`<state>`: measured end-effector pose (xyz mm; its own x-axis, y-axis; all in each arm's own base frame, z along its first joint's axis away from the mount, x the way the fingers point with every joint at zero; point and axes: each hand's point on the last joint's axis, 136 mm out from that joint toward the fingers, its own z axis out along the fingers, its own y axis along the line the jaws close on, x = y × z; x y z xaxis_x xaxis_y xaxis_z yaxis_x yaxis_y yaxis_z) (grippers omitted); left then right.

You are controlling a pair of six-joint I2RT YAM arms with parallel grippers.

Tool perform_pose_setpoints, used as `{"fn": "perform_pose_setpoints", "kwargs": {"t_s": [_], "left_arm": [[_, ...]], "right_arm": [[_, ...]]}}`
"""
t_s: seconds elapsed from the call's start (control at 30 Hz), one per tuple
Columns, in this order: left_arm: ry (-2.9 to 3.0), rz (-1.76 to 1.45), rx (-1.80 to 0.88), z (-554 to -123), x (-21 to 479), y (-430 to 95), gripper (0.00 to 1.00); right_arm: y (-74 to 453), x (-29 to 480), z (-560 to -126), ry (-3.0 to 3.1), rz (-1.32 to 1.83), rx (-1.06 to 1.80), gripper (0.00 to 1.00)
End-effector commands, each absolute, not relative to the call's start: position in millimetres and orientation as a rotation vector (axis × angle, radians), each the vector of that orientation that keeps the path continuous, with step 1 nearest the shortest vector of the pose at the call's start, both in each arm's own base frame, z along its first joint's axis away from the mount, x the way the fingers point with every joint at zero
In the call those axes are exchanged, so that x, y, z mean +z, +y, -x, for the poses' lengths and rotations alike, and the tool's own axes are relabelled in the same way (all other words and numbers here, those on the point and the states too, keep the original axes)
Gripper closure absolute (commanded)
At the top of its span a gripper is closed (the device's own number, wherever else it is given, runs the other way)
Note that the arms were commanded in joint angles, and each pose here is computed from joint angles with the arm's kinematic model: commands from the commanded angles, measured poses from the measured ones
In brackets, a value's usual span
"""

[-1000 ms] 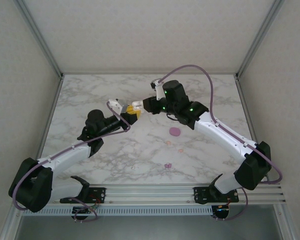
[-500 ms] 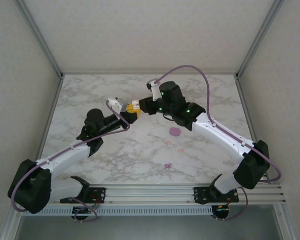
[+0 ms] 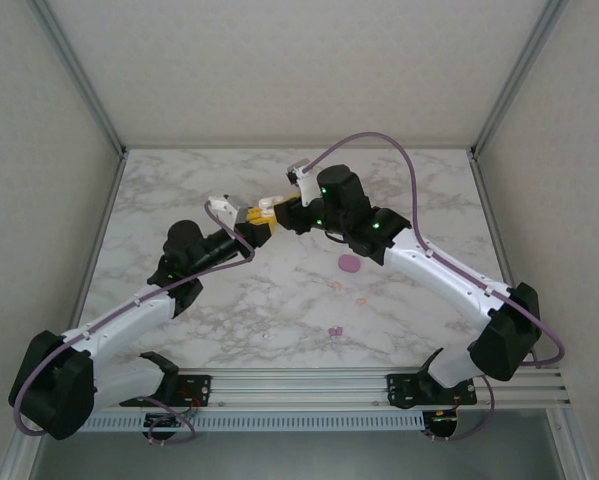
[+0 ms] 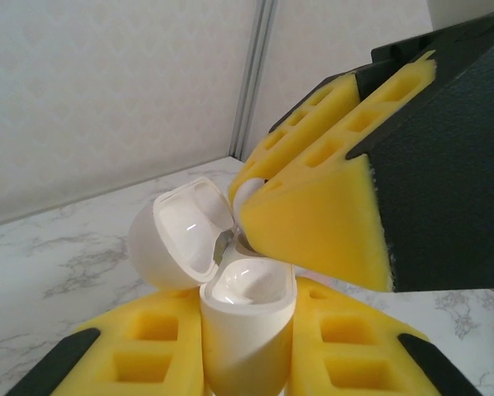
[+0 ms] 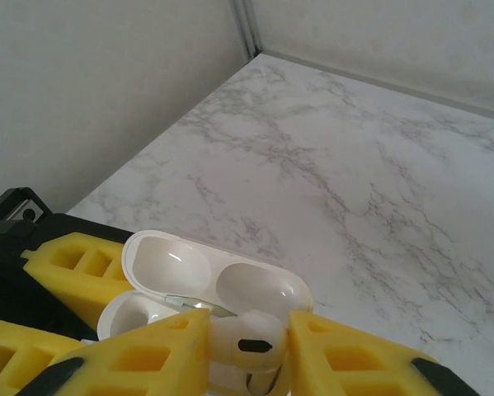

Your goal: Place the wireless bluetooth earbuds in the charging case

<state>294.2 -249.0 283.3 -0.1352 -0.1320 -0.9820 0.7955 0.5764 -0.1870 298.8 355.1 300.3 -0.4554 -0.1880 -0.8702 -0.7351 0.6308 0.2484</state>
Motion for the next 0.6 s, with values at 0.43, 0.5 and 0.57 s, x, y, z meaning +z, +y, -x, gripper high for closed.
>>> {"fn": "perform_pose_setpoints", "kwargs": {"t_s": [0.43,0.5,0.57], "left_arm": [[1.373,-0.602,-0.854,-284.0,317.4,-243.3,0.90],[1.373,-0.610,-0.850,-283.0,316.3,-243.3,0.90],[1.373,-0.614,-0.847,-282.3,316.1,-243.2,0.90]], "right_arm": [[355.5,330.4,-268.2,2.050,0.726,1.007,0.50],[354.1,340.3,-266.8,2.038,0.710,1.026,0.45],[351.3,347.9,-266.8,2.031,0.689,1.036,0.43]]}}
